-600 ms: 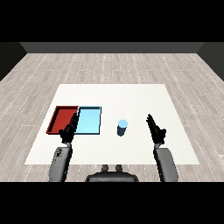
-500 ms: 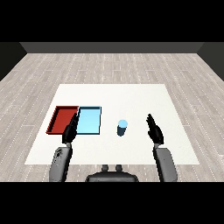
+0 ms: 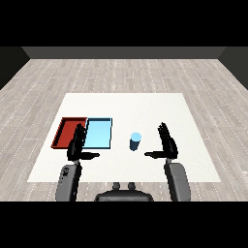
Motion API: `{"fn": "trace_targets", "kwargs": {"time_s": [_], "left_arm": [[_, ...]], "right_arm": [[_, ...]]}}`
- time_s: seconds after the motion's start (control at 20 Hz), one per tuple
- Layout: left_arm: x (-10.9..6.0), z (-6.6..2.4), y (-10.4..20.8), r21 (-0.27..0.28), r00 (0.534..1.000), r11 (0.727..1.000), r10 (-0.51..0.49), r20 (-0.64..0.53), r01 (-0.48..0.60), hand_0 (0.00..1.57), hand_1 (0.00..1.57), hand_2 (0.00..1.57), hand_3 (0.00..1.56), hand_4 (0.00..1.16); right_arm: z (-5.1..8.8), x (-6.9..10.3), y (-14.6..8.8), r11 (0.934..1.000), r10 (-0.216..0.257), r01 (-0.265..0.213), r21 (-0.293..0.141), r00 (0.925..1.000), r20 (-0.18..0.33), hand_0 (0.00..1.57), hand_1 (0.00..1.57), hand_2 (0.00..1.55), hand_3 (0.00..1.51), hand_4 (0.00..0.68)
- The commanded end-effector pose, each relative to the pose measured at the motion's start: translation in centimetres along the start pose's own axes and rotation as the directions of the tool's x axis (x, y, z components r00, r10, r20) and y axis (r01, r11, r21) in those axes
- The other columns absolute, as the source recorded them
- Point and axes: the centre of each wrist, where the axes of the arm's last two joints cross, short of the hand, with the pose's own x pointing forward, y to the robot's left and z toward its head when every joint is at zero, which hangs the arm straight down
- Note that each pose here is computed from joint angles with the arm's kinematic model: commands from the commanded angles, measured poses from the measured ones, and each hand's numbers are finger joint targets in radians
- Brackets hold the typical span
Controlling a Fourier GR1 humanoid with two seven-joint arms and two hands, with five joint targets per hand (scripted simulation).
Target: Pick the blue can and put it in the blue box
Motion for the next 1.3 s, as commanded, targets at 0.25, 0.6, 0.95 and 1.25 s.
{"fn": "trace_targets", "kwargs": {"time_s": [0.25,0.6,0.95,1.25], "left_arm": [[-1.2,-0.4,0.8,0.004,0.991,0.998,0.064,0.115,-0.065,0.0,0.0,0.0,0.0,0.0],[-1.5,1.25,0.6,0.007,0.992,0.997,0.077,0.102,-0.078,0.0,0.0,0.0,0.0,0.0],[-0.4,-0.01,-0.3,-0.009,0.991,0.997,0.08,0.11,-0.08,0.0,0.0,0.0,0.0,0.0],[-1.9,0.75,-0.9,-0.002,0.989,0.995,0.1,0.107,-0.1,0.0,0.0,0.0,0.0,0.0]], "right_arm": [[-1.3,-1.2,-0.2,0.998,-0.059,0.057,0.028,0.9947,0.084,0.0,0.0,0.0,0.0,0.0],[0.2,-2.3,-1.1,0.999,-0.041,0.041,0.018,0.9985,0.037,0.0,0.0,0.0,0.0,0.0],[-2.7,-2.0,-0.8,0.9919,-0.122,0.122,0.035,0.9925,-0.003,0.0,0.0,0.0,0.0,0.0],[-1.3,-4.4,-2.4,0.9895,-0.144,0.143,-0.019,0.9886,-0.045,0.0,0.0,0.0,0.0,0.0]]}}
